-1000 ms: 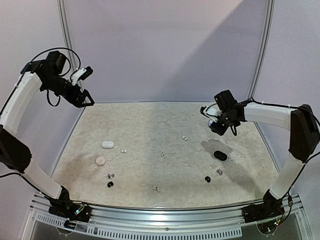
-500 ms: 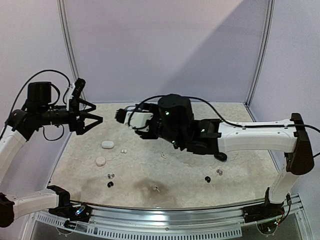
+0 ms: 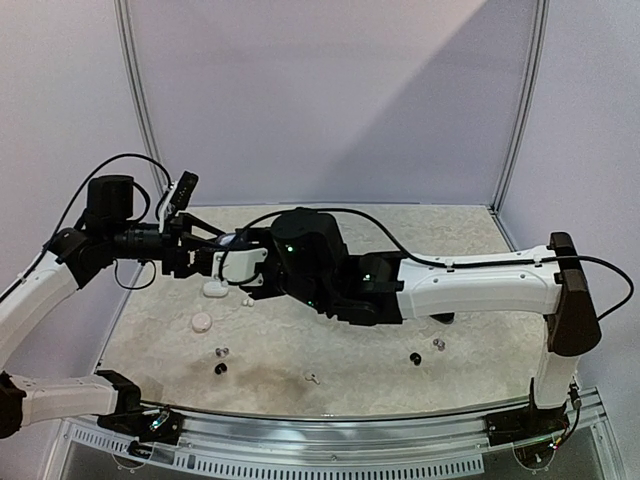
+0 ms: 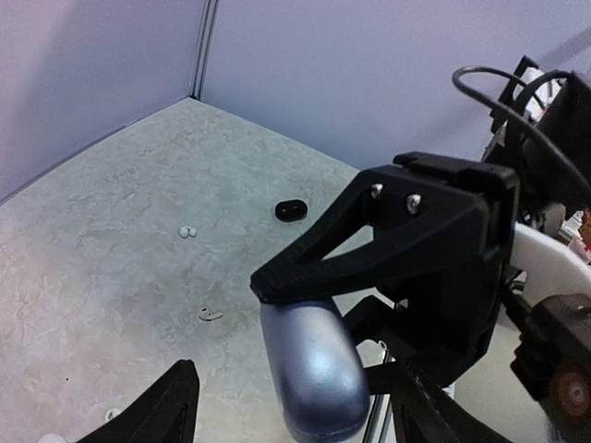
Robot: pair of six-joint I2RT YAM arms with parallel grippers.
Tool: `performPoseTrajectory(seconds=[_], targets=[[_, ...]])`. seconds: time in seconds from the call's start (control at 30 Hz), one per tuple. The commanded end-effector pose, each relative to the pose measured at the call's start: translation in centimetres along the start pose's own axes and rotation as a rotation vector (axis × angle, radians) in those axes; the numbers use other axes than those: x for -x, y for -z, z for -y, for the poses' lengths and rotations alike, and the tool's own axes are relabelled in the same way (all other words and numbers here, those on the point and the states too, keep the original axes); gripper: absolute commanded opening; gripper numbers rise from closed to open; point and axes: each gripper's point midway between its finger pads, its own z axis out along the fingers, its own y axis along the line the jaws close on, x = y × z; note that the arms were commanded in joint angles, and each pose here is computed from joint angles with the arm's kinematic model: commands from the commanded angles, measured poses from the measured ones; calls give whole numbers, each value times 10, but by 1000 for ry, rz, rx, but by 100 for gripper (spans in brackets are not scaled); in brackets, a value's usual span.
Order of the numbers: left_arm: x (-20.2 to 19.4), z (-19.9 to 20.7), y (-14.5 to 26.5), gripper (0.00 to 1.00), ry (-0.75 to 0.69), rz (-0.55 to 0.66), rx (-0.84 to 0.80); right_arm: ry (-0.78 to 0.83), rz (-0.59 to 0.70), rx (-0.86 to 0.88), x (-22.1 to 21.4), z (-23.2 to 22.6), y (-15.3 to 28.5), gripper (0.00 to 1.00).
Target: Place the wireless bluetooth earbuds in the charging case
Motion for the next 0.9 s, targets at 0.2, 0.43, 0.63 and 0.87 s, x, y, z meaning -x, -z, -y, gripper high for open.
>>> performPoseTrajectory(seconds=[0.2, 0.43, 0.63, 0.87], targets=[[-6, 4, -12, 37, -16, -20, -49, -17, 7, 21, 6, -4, -3, 25], [-3, 7, -9, 0, -46, -10, -47, -39, 18, 37, 5, -4, 2, 34], [-3, 11, -5, 0, -194, 3, -50, -153, 39, 173, 1, -9, 15, 87], [-18, 23, -1, 0, -441, -18, -80, -463, 136, 405, 2, 2, 46, 99]])
